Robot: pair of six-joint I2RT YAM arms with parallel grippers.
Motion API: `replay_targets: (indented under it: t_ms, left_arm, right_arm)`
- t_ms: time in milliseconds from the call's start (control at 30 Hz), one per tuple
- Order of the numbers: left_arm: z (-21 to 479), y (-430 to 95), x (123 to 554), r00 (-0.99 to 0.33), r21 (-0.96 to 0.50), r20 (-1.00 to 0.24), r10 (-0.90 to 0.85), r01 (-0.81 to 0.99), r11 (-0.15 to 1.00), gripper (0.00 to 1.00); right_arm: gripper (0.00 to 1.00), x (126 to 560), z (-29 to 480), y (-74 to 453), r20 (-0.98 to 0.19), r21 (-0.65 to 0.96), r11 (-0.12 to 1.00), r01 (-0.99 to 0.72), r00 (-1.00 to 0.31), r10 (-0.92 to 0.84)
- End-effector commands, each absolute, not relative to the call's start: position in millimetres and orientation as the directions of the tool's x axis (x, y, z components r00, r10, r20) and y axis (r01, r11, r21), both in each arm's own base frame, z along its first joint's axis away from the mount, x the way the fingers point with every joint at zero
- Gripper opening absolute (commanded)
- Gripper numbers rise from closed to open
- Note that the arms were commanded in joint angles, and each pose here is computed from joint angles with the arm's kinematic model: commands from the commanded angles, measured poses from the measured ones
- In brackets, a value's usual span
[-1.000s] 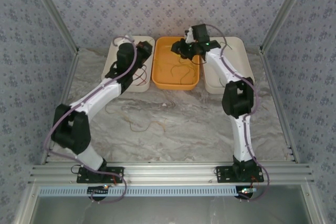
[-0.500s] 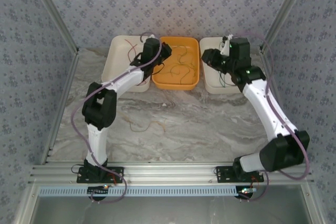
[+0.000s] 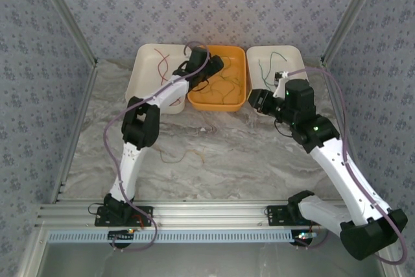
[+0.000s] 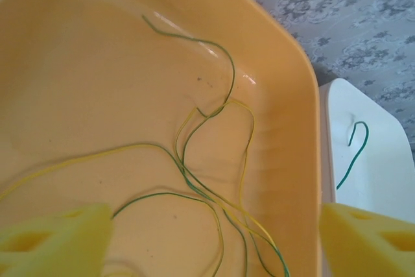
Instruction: Untangle the cables
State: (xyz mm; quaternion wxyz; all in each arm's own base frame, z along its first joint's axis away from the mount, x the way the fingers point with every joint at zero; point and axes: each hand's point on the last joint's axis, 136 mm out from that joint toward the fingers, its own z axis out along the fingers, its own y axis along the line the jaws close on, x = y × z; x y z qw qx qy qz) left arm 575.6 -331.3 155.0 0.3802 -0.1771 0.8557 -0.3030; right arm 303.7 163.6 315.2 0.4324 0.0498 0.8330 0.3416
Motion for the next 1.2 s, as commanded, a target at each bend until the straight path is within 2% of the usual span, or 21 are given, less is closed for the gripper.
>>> replay_targets:
  t_ms: [0, 133, 267, 367, 467, 600, 733, 800, 1100, 1167]
  left_arm:
    - [239, -316, 555, -0.551, -0.652, -0.628, -0.549, -0.013, 0.758, 0.99]
    - [277, -275, 524, -0.5, -0.646, -0.645, -0.578, -0.049, 0.762, 0.99]
    - [290, -196, 462, -0.455, -0.599, -0.642, -0.617, -0.204, 0.774, 0.84]
    - [264, -149, 408, -0.49, -0.519, -0.627, -0.605, -0.316, 0.794, 0.76]
    - [223, -115, 359, -0.541, -0.434, -0.601, -0.589, -0.398, 0.808, 0.75]
    - [182, -78, 308, -0.548, -0.367, -0.593, -0.59, -0.468, 0.804, 0.76]
    - [156, -56, 285, -0.544, -0.361, -0.566, -0.619, -0.511, 0.78, 0.76]
    - [150, -49, 278, -0.551, -0.353, -0.553, -0.625, -0.525, 0.775, 0.76]
    - [158, -39, 267, -0.536, -0.365, -0.572, -0.621, -0.511, 0.778, 0.77]
    - [158, -40, 267, -0.535, -0.368, -0.572, -0.622, -0.51, 0.778, 0.76]
  right_arm:
    - [0.32, 298, 295, 157, -0.703, 0.555, 0.81, -0.19, -0.627, 0.335]
    - [0.32, 288, 281, 166, -0.719, 0.499, 0.842, -0.208, -0.641, 0.268]
    - [0.32, 267, 247, 201, -0.713, 0.421, 0.867, -0.268, -0.688, 0.134]
    - [0.32, 251, 208, 239, -0.673, 0.401, 0.864, -0.306, -0.738, 0.051]
    - [0.4, 237, 171, 282, -0.609, 0.437, 0.846, -0.304, -0.793, 0.03]
    - [0.51, 227, 136, 330, -0.564, 0.489, 0.835, -0.252, -0.822, 0.082]
    - [0.53, 233, 99, 358, -0.495, 0.546, 0.821, -0.164, -0.854, 0.158]
    - [0.5, 239, 82, 362, -0.476, 0.543, 0.832, -0.118, -0.859, 0.189]
    - [0.47, 252, 56, 347, -0.494, 0.447, 0.894, -0.044, -0.845, 0.205]
    - [0.37, 254, 55, 345, -0.501, 0.441, 0.896, -0.045, -0.841, 0.204]
